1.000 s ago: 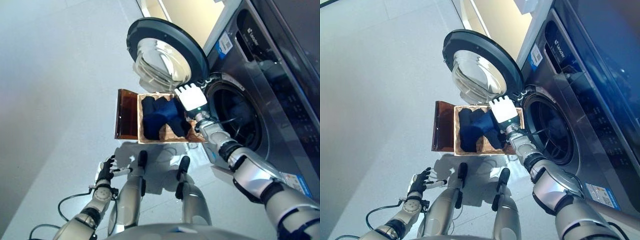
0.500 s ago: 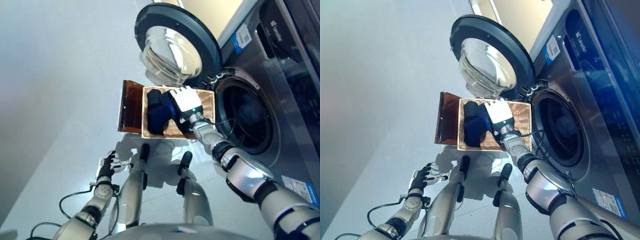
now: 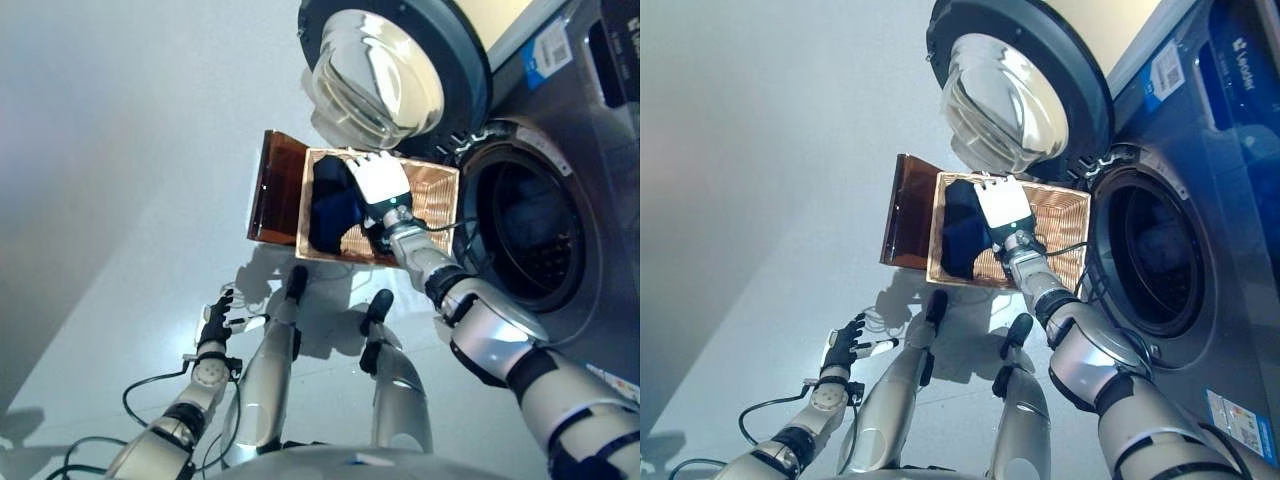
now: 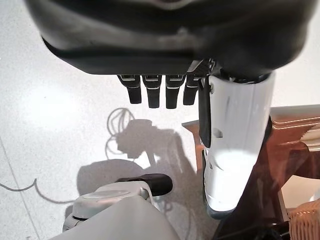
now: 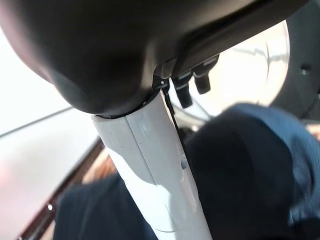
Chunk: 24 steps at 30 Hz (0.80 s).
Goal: Pick up the clothes and place them into the washing machine
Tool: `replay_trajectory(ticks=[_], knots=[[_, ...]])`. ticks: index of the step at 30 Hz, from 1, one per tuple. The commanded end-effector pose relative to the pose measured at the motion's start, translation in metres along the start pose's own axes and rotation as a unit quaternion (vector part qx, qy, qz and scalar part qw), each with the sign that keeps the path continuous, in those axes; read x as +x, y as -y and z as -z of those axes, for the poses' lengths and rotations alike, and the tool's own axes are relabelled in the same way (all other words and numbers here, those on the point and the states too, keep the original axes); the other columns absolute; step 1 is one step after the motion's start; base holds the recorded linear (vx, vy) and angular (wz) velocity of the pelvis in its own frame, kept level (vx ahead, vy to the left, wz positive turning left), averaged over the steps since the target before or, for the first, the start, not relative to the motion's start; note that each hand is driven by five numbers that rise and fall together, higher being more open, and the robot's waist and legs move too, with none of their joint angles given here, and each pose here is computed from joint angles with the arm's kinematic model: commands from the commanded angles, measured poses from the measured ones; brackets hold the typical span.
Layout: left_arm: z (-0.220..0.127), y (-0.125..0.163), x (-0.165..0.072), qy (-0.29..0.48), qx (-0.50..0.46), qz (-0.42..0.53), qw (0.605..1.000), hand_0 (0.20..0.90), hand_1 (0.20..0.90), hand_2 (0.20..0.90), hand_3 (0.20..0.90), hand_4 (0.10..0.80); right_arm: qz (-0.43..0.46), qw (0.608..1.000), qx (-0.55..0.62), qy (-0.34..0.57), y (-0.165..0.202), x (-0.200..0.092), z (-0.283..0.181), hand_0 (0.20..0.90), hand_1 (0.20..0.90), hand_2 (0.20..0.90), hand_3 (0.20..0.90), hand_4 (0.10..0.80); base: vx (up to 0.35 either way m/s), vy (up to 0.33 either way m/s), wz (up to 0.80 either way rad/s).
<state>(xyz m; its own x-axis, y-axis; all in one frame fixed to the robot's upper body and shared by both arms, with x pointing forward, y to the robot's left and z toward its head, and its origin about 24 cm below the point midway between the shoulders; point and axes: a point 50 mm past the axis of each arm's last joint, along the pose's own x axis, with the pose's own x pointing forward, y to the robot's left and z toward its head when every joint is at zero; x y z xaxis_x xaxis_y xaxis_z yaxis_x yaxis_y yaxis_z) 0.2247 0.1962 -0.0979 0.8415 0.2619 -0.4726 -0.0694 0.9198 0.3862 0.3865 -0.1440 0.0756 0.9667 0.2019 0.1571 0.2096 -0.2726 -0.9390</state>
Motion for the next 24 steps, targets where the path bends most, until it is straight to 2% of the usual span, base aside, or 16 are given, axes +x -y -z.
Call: replay_trajectory(ticks=[1, 9, 24], knots=[[-0.006, -0.015, 0.002, 0.031, -0.004, -0.029, 0.999, 0.9, 0.9, 0.9, 0.9, 0.8, 0.103, 0.994, -0.004, -0.024, 0.046, 0.024, 0.015, 0.9, 0.9, 0.9, 0.9, 0.8, 0.0, 0.0, 0.0], [-0.007, -0.015, 0.0, 0.037, -0.005, -0.027, 0.999, 0.9, 0.9, 0.9, 0.9, 0.8, 0.098, 0.995, 0.009, -0.012, 0.04, 0.02, 0.006, 0.9, 0.9, 0.9, 0.9, 0.8, -0.016, 0.009, -0.03], [-0.016, -0.009, 0.001, 0.057, -0.006, -0.012, 0.998, 0.9, 0.9, 0.9, 0.9, 0.8, 0.043, 0.996, -0.045, -0.071, 0.022, 0.011, 0.042, 0.9, 0.9, 0.9, 0.9, 0.8, 0.005, -0.001, 0.01]])
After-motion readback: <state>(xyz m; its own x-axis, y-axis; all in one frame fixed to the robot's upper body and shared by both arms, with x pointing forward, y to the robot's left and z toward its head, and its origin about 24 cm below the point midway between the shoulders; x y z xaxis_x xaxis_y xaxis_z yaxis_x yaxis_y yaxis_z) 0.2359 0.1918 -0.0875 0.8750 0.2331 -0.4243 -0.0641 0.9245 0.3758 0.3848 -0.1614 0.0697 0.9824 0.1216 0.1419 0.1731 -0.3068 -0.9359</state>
